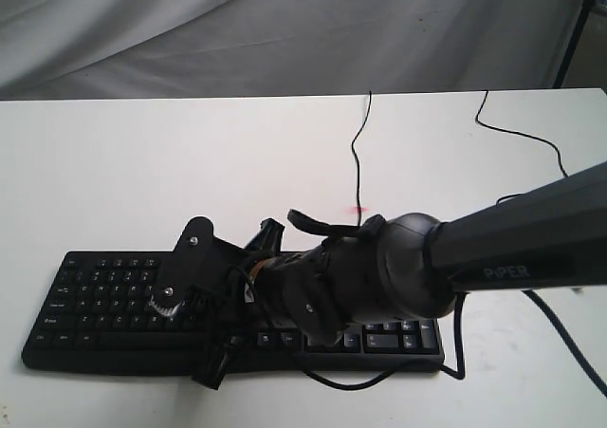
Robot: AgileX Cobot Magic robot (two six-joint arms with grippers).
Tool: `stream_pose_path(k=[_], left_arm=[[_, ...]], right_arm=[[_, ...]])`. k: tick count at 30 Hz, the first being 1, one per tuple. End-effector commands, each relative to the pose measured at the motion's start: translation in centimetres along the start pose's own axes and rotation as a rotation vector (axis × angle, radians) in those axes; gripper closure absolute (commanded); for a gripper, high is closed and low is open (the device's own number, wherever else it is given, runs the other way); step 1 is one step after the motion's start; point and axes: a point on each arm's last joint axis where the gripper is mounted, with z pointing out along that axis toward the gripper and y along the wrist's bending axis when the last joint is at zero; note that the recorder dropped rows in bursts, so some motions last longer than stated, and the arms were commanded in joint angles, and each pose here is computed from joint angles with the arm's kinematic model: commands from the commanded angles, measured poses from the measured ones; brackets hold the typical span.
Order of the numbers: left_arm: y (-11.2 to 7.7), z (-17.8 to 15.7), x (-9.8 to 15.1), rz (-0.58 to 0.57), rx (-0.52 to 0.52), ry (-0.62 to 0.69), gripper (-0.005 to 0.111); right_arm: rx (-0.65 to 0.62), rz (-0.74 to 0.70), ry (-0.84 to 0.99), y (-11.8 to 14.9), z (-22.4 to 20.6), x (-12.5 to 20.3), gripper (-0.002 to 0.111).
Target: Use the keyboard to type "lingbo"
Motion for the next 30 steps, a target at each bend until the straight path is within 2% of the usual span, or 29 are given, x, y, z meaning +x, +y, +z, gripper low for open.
stream_pose_path(k=[1, 14, 30], left_arm=[[0.0, 0.1, 0.1, -0.003, 0.004, 0.003, 0.106], [0.0, 0.1, 0.1, -0.003, 0.004, 0.003, 0.106], [0.0, 0.1, 0.1, -0.003, 0.004, 0.003, 0.106]], right_arm=[[-0.007, -0.011, 0.013, -0.2, -0.5, 0.1, 0.108], [0.01, -0.045, -0.051, -1.6, -1.2, -3.4, 0.108], [0.04, -0.039, -0.065, -1.9, 0.6, -2.5, 0.108]])
